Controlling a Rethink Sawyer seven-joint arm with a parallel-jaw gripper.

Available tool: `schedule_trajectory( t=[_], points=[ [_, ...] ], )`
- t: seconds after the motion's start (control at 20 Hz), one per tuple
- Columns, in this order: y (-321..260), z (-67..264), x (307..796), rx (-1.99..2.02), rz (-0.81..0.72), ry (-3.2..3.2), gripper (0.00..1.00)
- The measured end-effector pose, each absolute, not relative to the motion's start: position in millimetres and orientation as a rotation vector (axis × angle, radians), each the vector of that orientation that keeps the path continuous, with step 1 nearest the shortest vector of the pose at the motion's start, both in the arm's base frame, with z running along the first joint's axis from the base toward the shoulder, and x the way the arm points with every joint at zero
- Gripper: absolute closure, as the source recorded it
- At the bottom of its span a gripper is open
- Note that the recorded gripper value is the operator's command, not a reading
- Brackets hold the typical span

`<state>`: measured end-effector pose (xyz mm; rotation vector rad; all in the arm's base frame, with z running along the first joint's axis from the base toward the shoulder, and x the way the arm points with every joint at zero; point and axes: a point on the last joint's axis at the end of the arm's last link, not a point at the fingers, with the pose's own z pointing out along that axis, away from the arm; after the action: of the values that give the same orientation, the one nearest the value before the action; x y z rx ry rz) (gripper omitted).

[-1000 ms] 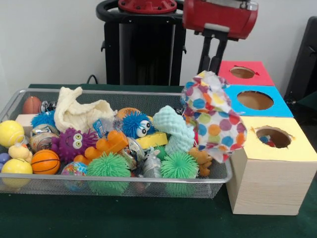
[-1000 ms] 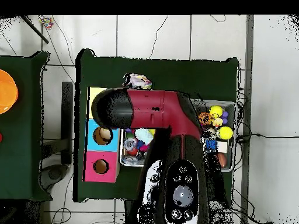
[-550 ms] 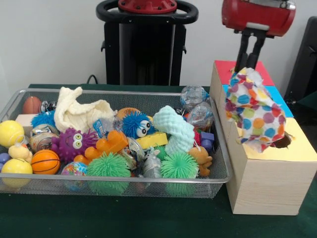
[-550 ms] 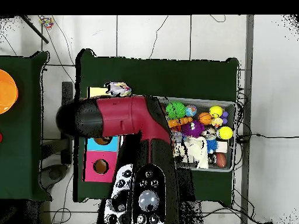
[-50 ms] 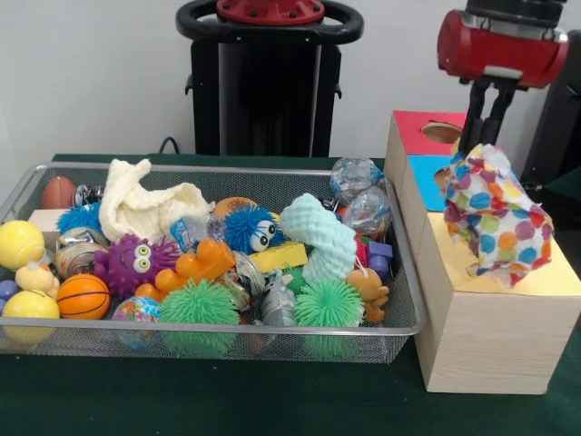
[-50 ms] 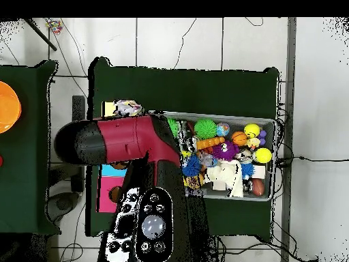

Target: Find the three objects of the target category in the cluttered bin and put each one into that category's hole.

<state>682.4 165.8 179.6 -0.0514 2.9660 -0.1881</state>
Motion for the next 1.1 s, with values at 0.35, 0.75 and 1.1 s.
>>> schedule_trajectory(
  t=[0.35, 0.75, 1.1],
  points=[
    [155.8, 112.2, 682.0, -0.055, -0.178, 2.956, 1.0],
    [150.8, 87.1, 678.4, -0.081, -0.225, 2.906, 1.0],
    [171.9, 93.3, 664.8, -0.142, -0.298, 2.89, 1.0]
  ],
)
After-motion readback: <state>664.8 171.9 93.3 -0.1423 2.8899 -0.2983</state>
